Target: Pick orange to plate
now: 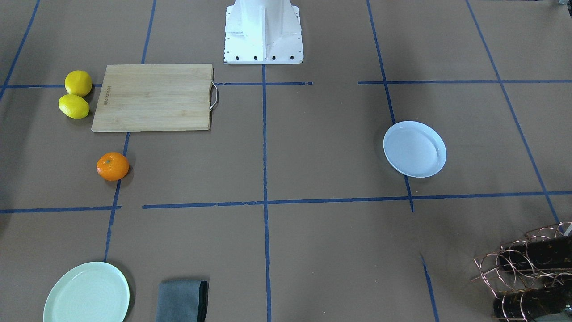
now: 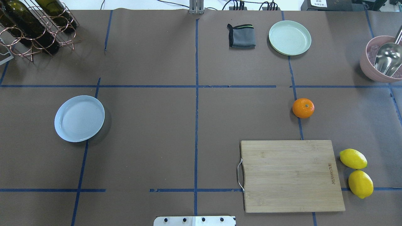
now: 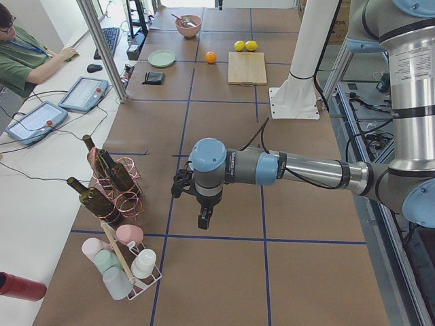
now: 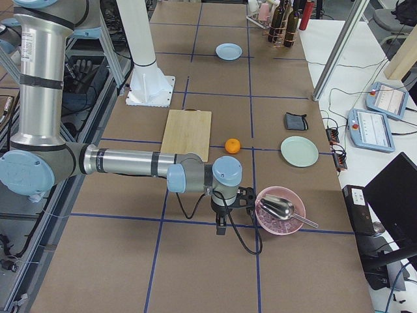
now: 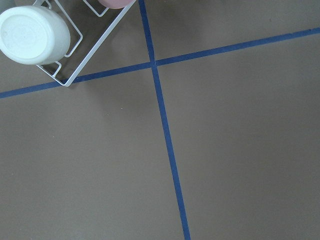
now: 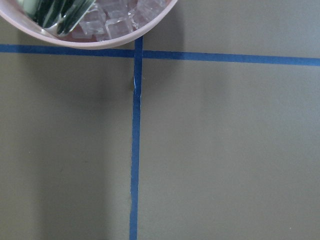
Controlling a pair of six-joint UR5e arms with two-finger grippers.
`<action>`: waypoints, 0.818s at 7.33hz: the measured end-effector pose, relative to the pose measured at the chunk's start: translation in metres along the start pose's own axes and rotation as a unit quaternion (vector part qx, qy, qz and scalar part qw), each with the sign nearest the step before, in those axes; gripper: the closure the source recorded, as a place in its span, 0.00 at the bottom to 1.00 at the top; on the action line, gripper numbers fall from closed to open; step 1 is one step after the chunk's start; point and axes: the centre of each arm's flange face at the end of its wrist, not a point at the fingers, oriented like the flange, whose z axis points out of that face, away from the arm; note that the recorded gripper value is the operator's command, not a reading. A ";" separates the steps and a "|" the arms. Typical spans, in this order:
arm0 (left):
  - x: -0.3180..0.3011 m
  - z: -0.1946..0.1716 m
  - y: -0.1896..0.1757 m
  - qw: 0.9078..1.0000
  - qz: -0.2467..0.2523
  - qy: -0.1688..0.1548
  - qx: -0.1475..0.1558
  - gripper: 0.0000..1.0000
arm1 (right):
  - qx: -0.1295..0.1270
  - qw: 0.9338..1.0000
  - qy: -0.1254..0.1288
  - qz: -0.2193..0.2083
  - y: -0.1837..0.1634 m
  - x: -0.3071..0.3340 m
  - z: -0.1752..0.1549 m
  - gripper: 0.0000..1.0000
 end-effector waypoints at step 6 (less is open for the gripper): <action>0.024 -0.025 -0.015 0.998 0.040 -0.006 0.039 0.00 | 0.071 0.996 -0.006 -0.061 -0.015 -0.020 -0.014 0.00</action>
